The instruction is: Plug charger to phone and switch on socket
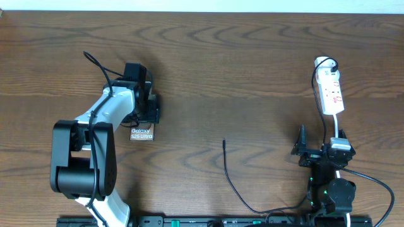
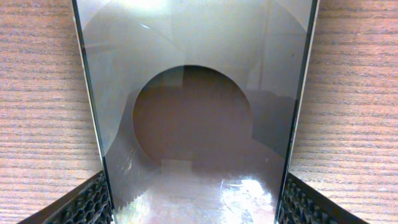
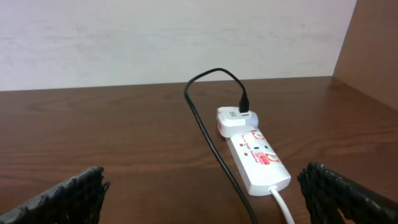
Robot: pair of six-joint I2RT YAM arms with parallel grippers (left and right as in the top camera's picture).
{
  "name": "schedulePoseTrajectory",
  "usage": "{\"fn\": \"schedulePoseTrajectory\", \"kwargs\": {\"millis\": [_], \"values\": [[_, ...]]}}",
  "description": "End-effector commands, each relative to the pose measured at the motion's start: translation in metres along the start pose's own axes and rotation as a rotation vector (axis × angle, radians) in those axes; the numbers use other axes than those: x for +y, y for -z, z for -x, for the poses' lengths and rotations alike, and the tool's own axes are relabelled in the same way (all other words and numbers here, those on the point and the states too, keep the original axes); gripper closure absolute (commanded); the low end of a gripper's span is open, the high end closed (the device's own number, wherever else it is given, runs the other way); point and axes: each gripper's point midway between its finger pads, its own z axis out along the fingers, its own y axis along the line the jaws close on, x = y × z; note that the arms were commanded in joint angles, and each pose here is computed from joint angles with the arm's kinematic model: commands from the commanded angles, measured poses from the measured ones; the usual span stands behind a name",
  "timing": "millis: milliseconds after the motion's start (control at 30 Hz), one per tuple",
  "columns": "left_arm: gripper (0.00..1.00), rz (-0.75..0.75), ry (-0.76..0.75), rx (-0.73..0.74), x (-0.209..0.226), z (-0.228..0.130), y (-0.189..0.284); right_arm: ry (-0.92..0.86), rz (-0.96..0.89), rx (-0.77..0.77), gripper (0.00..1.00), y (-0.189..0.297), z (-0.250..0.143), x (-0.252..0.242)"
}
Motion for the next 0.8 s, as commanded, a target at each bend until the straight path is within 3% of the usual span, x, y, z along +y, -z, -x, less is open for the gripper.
{"fn": "schedulePoseTrajectory", "kwargs": {"millis": [0, 767], "values": [[0.28, -0.009, 0.018, 0.059, -0.0007, -0.0183, -0.0124, 0.013, -0.010, -0.002, 0.01, 0.0002, 0.0001, -0.0027], [0.34, -0.009, 0.018, 0.059, -0.0007, -0.0183, -0.0126, 0.013, -0.010, -0.002, 0.01, 0.0002, 0.0001, -0.0027]]}}
